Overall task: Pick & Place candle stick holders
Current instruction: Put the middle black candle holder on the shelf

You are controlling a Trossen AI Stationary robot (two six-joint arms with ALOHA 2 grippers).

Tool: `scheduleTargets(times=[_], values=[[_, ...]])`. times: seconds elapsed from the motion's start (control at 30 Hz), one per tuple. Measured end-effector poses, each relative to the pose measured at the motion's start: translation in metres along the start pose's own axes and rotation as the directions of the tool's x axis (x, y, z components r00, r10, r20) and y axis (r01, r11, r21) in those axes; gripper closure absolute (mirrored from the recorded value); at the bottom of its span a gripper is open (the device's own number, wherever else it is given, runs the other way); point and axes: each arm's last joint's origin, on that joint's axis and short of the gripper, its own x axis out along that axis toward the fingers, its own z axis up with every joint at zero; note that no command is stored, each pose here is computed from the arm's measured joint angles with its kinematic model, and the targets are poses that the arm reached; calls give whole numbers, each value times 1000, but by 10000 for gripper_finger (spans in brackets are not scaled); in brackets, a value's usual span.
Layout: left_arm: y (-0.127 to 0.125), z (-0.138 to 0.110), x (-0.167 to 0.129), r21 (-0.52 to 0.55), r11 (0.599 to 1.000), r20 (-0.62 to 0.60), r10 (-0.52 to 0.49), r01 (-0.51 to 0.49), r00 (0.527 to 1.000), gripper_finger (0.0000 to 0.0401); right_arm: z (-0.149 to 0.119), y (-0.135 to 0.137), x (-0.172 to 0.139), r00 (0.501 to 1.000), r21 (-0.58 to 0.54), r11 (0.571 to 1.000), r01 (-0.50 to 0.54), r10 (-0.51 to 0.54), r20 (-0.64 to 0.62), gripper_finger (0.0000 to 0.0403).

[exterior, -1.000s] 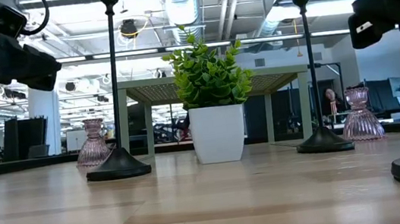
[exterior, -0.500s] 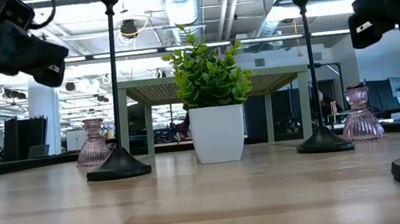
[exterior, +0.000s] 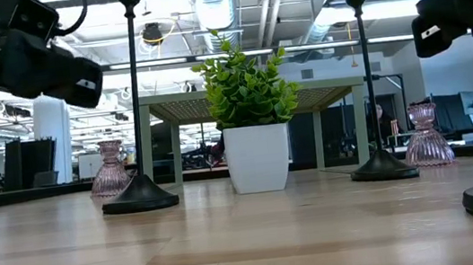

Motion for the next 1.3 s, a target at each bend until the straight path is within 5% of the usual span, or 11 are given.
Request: scheduleTargets(times=[0.23, 0.47, 0.73, 1.3], values=[[2, -2, 11, 6, 1000, 35, 1, -1, 999, 379, 0, -2, 0, 996, 0, 996, 84, -84, 2, 403], [3, -5, 17, 4, 1000, 48, 10, -11, 999, 320, 0, -3, 0, 996, 0, 996, 94, -94, 3, 403], [8, -6, 31, -102, 990, 19, 103, -100, 995, 268, 0, -3, 0, 995, -1, 995, 96, -96, 2, 403], [-4, 1, 67, -138, 990, -24, 9, -12, 1000, 292, 0, -3, 0, 995, -10, 995, 96, -96, 1, 403]])
